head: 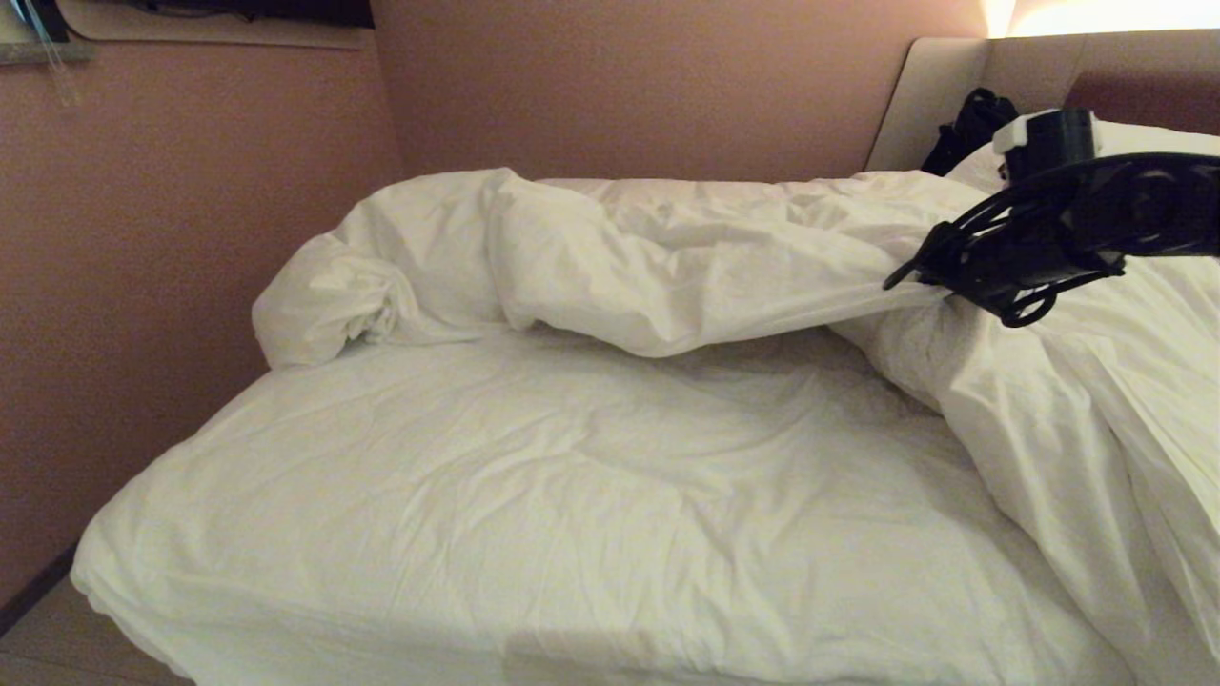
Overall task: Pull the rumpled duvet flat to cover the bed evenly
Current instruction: Flatten the corners of the folded blanket
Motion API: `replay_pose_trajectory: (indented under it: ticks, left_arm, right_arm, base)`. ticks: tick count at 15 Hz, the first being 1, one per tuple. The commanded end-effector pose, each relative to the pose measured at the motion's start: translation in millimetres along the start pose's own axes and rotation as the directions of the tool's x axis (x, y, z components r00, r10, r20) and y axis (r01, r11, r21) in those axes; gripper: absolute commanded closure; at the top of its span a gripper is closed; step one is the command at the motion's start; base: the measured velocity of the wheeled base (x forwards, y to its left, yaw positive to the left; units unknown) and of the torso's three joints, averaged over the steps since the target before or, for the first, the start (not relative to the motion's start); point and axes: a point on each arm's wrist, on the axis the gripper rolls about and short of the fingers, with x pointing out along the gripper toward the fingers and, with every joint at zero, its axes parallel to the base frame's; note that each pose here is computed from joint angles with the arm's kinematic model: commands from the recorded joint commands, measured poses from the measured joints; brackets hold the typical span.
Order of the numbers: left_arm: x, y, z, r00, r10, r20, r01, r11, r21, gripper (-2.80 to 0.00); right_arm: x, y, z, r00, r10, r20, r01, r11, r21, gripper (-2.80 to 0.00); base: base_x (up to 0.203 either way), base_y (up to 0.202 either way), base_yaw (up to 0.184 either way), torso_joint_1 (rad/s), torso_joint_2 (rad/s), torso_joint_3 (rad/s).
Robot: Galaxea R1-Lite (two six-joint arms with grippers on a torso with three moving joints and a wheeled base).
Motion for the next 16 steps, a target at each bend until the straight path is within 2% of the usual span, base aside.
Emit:
replay_pose_trajectory:
  ticks: [1,4,7,10,16]
  left_arm:
    - [0,0.0,0,1.000,0.001,0.000,-0.001,1.000,0.000,0.00]
    - [0,0.0,0,1.000,0.001,0.000,-0.001,1.000,0.000,0.00]
    - [0,0.0,0,1.000,0.001,0.000,-0.001,1.000,0.000,0.00]
    - [0,0.0,0,1.000,0.001,0.000,-0.001,1.000,0.000,0.00]
    - [0,0.0,0,1.000,0.001,0.000,-0.001,1.000,0.001,0.00]
  right_arm:
    - [-47,-1,10,0.991,0.112,-0.070,-0.112,0.994,0.009,0.00]
    - [-97,-3,19,0.977,0.203,-0.058,-0.203,0.979,0.012,0.00]
    - [-144,-14,30,0.961,0.278,-0.005,-0.278,0.960,0.019,0.00]
    - [-188,-27,39,0.946,0.317,0.070,-0.319,0.948,0.020,0.00]
    - [-235,-37,36,0.919,0.372,0.130,-0.375,0.927,-0.003,0.00]
  base:
    - [0.000,0.000,0.000,0.000,0.00,0.000]
    - [0.000,0.000,0.000,0.000,0.00,0.000]
    - [0.000,0.000,0.000,0.000,0.00,0.000]
    - [0.000,0.000,0.000,0.000,0.00,0.000]
    - [0.000,0.000,0.000,0.000,0.00,0.000]
